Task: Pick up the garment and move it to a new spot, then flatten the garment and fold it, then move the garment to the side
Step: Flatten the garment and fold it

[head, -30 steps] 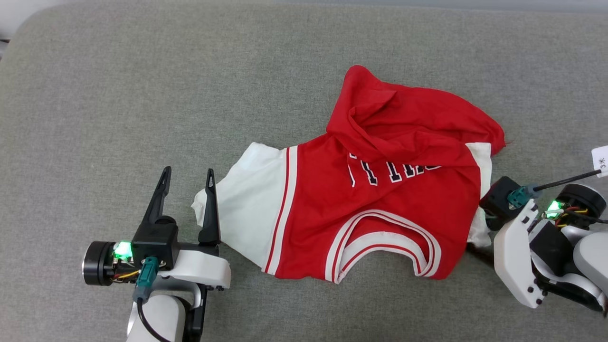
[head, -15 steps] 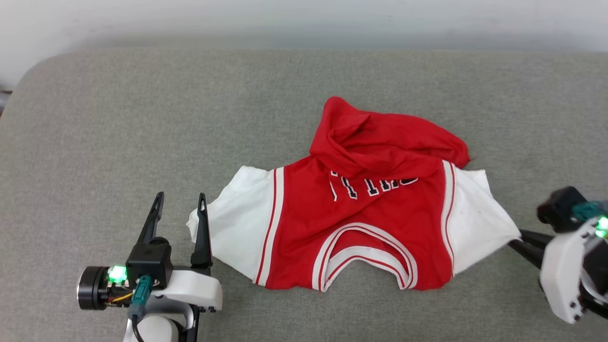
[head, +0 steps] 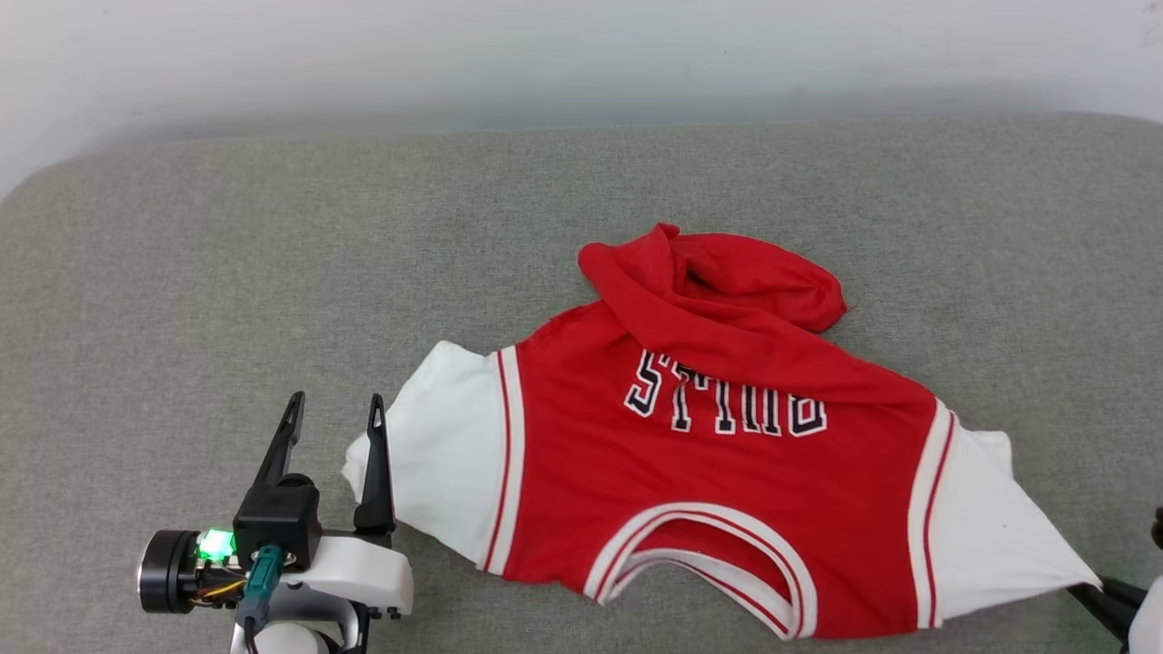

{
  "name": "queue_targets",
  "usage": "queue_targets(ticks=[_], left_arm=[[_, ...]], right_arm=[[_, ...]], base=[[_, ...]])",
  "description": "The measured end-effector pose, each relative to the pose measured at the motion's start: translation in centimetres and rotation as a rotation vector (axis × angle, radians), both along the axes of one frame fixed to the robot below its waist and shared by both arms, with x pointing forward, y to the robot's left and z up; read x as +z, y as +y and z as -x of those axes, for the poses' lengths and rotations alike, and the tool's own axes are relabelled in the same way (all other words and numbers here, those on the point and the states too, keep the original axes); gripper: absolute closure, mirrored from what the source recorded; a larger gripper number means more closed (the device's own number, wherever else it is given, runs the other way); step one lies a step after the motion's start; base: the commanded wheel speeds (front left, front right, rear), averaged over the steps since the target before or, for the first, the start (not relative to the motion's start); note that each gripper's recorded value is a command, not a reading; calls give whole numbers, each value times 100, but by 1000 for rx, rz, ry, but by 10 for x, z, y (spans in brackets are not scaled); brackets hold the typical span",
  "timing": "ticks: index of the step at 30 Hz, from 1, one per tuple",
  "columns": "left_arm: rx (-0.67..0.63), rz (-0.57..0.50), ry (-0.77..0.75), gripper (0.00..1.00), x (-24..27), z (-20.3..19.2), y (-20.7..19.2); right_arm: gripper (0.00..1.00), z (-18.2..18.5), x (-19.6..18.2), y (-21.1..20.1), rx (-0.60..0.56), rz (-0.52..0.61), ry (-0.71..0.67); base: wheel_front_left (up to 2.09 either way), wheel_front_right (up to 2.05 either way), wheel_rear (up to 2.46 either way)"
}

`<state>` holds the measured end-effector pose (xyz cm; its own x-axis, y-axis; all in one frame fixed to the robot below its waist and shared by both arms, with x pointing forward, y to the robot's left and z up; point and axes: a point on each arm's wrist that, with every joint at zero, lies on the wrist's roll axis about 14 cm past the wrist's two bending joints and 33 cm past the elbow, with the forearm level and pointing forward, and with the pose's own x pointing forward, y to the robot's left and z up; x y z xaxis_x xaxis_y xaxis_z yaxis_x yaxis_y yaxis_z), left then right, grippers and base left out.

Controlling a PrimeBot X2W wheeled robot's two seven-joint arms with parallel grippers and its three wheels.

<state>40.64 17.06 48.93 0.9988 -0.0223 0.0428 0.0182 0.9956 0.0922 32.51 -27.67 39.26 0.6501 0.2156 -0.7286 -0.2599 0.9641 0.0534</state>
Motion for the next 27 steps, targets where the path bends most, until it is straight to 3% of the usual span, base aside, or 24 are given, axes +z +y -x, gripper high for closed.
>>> queue_targets(ticks=[6,10,11,12,13,27], left_arm=[[-1,-7,17,0,-5,0,3],[1,-13,25,0,-7,1,5],[2,-15,24,0,-7,1,6],[1,-16,24,0,-7,2,6],[1,-18,24,0,-6,2,7],[-79,-63,-64,0,27,-15,7]], right_arm=[[100,20,-26,-18,-115,-5,87],[100,21,-30,-22,-146,-3,70],[88,19,-28,-20,-159,-18,44],[5,16,-25,-19,-167,-25,19],[0,14,-22,-19,-170,-27,-8],[0,-7,83,-31,-227,-9,-471]], base=[[0,0,0],[0,0,0],[0,0,0],[0,0,0],[0,0,0],[0,0,0]])
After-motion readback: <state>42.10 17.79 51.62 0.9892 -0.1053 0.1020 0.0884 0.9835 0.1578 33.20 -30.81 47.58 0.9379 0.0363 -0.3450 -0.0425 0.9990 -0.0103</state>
